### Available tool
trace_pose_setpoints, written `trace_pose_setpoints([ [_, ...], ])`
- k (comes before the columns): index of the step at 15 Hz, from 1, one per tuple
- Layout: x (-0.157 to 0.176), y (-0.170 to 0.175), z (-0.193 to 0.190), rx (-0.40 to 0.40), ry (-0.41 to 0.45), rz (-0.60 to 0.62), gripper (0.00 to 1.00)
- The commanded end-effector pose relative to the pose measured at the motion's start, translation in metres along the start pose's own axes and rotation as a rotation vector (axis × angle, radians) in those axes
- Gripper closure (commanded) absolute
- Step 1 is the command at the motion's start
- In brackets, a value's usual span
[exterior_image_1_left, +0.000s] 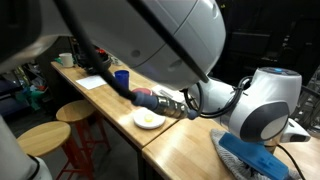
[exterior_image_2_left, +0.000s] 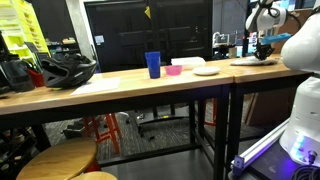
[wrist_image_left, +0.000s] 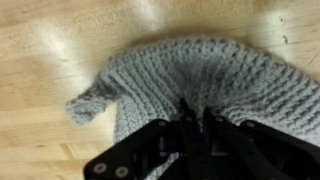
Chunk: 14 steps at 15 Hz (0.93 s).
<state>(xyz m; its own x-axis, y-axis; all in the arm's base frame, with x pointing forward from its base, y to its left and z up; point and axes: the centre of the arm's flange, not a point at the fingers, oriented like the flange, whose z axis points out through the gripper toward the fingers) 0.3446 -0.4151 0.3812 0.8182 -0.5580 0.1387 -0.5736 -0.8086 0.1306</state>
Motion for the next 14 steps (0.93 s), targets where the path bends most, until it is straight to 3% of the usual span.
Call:
trace_pose_setpoints([
  [1,-0.038,-0.02,0.033,0.003,-0.122,0.029,0.98],
  [6,-0.052,-0.019,0.044,-0.062,-0.148,0.076,0.98],
  [10,-0.047,-0.025,0.067,-0.145,-0.153,0.151,0.98],
  [14,-0.047,-0.034,0.068,-0.175,-0.17,0.19,0.98],
])
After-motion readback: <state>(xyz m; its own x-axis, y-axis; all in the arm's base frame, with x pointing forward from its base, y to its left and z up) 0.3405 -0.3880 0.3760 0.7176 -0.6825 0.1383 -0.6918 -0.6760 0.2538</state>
